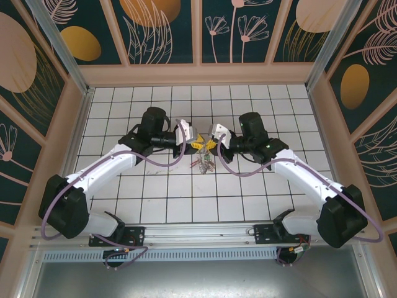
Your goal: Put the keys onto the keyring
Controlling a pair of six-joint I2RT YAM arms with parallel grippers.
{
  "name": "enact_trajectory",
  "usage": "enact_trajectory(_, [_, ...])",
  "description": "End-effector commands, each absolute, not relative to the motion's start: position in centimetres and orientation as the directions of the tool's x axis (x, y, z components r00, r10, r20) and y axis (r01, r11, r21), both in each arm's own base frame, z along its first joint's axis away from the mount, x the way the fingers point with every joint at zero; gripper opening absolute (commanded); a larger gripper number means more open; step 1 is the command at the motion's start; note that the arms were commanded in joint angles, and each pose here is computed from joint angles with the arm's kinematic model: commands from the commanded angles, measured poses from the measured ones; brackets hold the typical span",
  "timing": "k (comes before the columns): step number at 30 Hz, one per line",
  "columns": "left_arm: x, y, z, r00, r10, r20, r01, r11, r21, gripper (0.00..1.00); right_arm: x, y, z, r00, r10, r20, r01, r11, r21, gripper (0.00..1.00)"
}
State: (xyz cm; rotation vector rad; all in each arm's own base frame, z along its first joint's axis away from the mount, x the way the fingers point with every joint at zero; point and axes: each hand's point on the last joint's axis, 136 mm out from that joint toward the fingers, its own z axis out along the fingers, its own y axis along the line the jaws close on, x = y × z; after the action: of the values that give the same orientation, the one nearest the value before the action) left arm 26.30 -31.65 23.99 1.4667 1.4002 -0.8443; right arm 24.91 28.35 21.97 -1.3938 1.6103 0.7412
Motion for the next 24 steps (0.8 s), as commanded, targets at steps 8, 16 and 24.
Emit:
enact_trajectory(8, [26.0,-31.4,22.5,0.120,0.488,-0.865,0.990,0.010,0.143,0.33,25.5,29.0,23.8,0.032,-0.448,-0.894,-0.972,0.196,-0.133,0.00])
enact_trajectory(16, [26.4,-32.2,22.2,0.131,0.502,-0.855,0.988,0.002,0.153,0.26,25.4,29.2,23.8,0.033,-0.455,-0.890,-0.972,0.191,-0.134,0.00])
enact_trajectory(24, [26.2,-32.2,22.3,0.139,0.500,-0.855,0.988,-0.008,0.155,0.15,25.3,29.2,23.4,0.026,-0.470,-0.882,-0.973,0.190,-0.129,0.00])
